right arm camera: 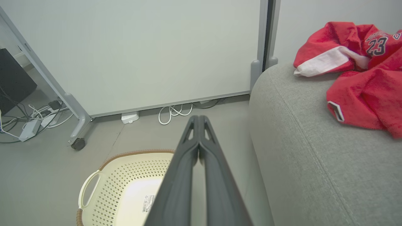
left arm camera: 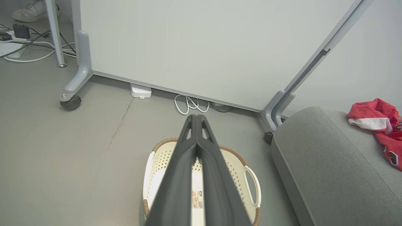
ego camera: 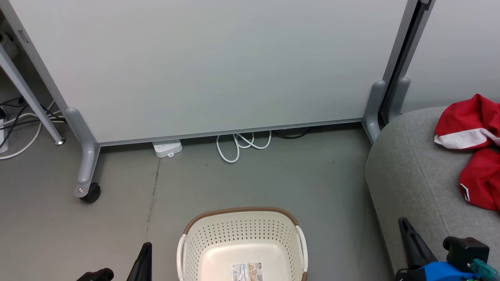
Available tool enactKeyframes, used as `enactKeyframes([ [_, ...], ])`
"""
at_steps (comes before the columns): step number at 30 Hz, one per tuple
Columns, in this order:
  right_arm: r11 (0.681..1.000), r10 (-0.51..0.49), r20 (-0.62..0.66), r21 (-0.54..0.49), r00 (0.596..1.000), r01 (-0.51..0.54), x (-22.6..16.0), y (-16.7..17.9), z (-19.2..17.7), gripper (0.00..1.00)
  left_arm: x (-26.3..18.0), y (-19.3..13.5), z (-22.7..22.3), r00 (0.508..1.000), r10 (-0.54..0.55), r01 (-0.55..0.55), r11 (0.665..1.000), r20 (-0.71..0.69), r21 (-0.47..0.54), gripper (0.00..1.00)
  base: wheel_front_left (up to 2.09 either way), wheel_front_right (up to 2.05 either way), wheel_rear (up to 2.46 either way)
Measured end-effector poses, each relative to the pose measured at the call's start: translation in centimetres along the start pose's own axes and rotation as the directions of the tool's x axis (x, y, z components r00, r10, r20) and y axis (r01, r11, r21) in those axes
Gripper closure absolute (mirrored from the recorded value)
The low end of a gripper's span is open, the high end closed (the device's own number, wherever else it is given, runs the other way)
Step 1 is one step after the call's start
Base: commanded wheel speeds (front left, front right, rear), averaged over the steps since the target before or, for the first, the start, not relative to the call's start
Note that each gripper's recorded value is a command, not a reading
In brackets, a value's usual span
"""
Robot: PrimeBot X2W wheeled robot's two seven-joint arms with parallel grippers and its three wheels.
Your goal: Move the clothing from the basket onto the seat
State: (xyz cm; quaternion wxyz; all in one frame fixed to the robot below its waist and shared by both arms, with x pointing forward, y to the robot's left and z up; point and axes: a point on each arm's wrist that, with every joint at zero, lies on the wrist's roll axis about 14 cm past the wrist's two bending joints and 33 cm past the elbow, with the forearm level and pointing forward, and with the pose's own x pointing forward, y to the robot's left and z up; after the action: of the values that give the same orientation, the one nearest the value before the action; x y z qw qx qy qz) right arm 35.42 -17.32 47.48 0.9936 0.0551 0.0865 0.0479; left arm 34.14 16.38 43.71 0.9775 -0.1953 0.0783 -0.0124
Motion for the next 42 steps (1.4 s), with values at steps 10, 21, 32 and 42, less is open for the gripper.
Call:
enactKeyframes([
  [10,0.98,-0.006,0.006,0.199,1.0,0.005,0.2,-0.3,0.0,1.0,0.3,0.7,0.7,0.999,0.039,-0.038,0.986,0.005,-0.161,1.0,0.0,0.0,0.0],
  [21,0.923,-0.01,0.035,0.385,0.999,-0.004,0.7,-0.4,0.7,1.0,0.8,1.2,1.8,0.998,0.061,-0.051,0.947,0.021,-0.317,1.0,0.0,0.0,0.0],
  [32,0.835,-0.019,0.054,0.55,0.998,-0.014,1.0,-0.7,1.1,1.0,1.2,1.5,2.6,0.997,0.075,-0.054,0.888,0.028,-0.457,1.0,0.0,0.0,0.0],
  [42,0.751,-0.024,0.07,0.66,0.997,-0.028,1.3,-0.9,1.5,1.0,1.6,1.5,3.4,0.997,0.071,-0.038,0.831,0.038,-0.555,1.0,0.0,0.0,0.0],
])
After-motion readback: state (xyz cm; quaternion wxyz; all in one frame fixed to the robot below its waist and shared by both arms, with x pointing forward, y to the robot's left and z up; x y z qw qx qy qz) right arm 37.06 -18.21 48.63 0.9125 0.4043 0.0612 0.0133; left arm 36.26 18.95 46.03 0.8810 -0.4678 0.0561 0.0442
